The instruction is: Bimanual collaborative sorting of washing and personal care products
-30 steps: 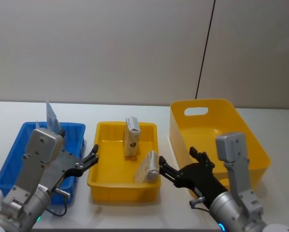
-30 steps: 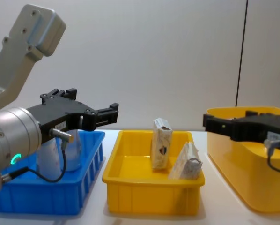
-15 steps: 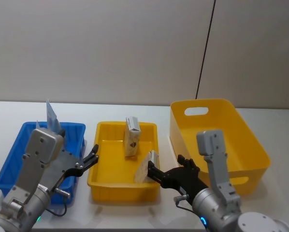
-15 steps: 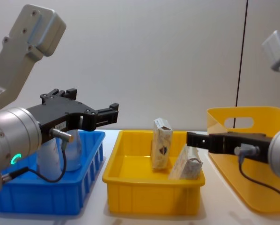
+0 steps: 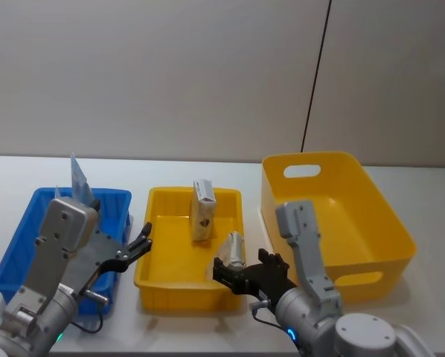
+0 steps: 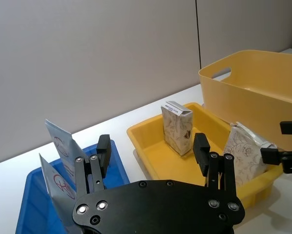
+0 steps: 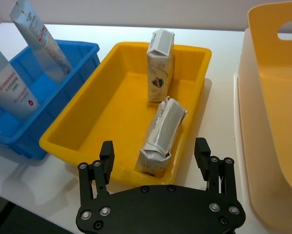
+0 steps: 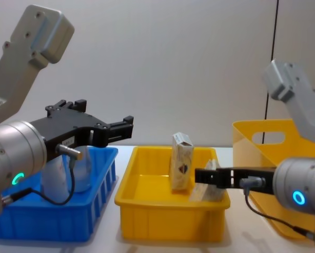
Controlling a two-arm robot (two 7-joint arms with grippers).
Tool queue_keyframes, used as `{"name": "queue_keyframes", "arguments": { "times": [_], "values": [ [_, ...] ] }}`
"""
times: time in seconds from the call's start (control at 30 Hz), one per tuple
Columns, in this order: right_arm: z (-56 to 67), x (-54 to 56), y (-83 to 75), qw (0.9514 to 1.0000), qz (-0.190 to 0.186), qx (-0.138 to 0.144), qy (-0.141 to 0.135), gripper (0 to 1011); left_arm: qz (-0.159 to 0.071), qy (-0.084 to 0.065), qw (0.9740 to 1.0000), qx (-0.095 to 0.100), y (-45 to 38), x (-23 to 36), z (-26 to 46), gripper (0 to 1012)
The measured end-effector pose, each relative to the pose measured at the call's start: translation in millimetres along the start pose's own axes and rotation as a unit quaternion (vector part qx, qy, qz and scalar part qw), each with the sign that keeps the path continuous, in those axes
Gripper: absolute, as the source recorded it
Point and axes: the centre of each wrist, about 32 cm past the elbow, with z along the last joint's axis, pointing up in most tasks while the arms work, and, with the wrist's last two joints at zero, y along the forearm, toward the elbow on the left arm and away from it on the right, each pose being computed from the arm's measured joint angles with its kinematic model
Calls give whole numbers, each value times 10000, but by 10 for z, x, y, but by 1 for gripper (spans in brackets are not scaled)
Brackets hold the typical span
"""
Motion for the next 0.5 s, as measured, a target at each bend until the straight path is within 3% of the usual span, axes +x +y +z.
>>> {"name": "queue_keyframes", "arguments": {
  "times": [0.5],
  "values": [
    [-3, -25, 215, 9996, 14, -264, -74, 1003, 0, 0, 10000, 0, 0, 0, 0, 1001]
  ]
}}
